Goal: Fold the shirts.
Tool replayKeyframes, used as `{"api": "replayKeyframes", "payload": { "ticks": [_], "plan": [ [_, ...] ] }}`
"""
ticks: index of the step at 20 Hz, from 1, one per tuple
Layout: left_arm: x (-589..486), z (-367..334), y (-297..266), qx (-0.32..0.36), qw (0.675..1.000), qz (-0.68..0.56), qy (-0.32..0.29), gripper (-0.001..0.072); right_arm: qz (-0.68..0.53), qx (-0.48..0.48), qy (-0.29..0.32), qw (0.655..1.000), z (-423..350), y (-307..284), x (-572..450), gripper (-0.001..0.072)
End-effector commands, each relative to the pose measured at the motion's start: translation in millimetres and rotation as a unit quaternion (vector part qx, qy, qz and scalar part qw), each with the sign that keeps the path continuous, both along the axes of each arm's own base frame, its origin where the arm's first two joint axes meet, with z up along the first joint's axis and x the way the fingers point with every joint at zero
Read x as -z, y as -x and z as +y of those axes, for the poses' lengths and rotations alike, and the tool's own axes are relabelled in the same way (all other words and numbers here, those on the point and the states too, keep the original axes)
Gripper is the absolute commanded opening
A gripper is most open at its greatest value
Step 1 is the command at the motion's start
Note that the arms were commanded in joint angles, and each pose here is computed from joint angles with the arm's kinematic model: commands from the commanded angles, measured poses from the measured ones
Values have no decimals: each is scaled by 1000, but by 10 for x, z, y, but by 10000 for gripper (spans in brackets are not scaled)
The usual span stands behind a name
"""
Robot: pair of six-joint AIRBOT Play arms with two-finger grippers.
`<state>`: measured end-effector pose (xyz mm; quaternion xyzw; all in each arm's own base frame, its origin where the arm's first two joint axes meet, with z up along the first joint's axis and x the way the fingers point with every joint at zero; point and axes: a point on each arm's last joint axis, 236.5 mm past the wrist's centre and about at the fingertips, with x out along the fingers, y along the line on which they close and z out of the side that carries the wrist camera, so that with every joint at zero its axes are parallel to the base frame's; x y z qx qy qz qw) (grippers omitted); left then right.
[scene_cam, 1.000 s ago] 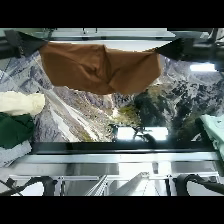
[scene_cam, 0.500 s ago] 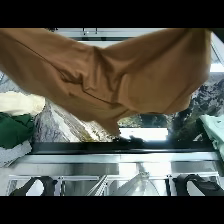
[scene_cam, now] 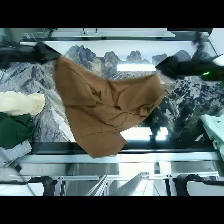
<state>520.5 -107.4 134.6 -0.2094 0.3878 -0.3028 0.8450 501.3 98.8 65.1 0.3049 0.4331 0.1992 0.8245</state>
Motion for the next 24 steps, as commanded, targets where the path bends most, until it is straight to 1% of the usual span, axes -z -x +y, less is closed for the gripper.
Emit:
{"api": "replayKeyframes", "payload": {
  "ticks": [1,3,4,6,8,9,11,13,14,17,19,22,23,24],
  "plan": [
    [982,7,-409,-17,993,114,11,711,88,55,-24,994,-254,-316,1088,682],
    [1038,161,-237,8,985,170,23,711,89,41,-24,995,-499,-310,1125,682],
    [1050,272,-70,20,978,205,17,710,80,26,-19,996,-640,-269,1079,681],
    [1101,390,320,43,957,286,10,706,82,14,-9,996,-992,-127,1030,680],
    [1213,335,709,62,933,354,9,705,106,28,14,994,-1436,56,1134,680],
    [1311,274,901,67,923,380,0,705,118,38,23,992,-1655,146,1189,678],
    [1623,152,1390,73,898,433,-43,705,126,61,24,990,-1960,251,1213,679],
    [1905,73,1910,84,871,476,-87,705,126,78,22,989,-2126,288,1214,679],
    [2000,44,2173,91,857,498,-99,705,126,81,22,988,-2154,295,1214,679],
    [2106,-13,2713,95,834,535,-97,704,127,77,22,989,-2114,286,1225,678],
    [2145,19,2877,77,838,532,-92,704,136,72,18,988,-2066,285,1315,677],
    [2239,53,2924,35,856,509,-88,704,166,62,2,984,-1960,315,1627,675],
    [2280,31,2889,21,863,499,-81,704,178,53,-5,982,-1889,339,1735,629],
    [2327,-15,2825,5,870,488,-70,703,192,39,-16,980,-1768,374,1824,524]
  ]
}}
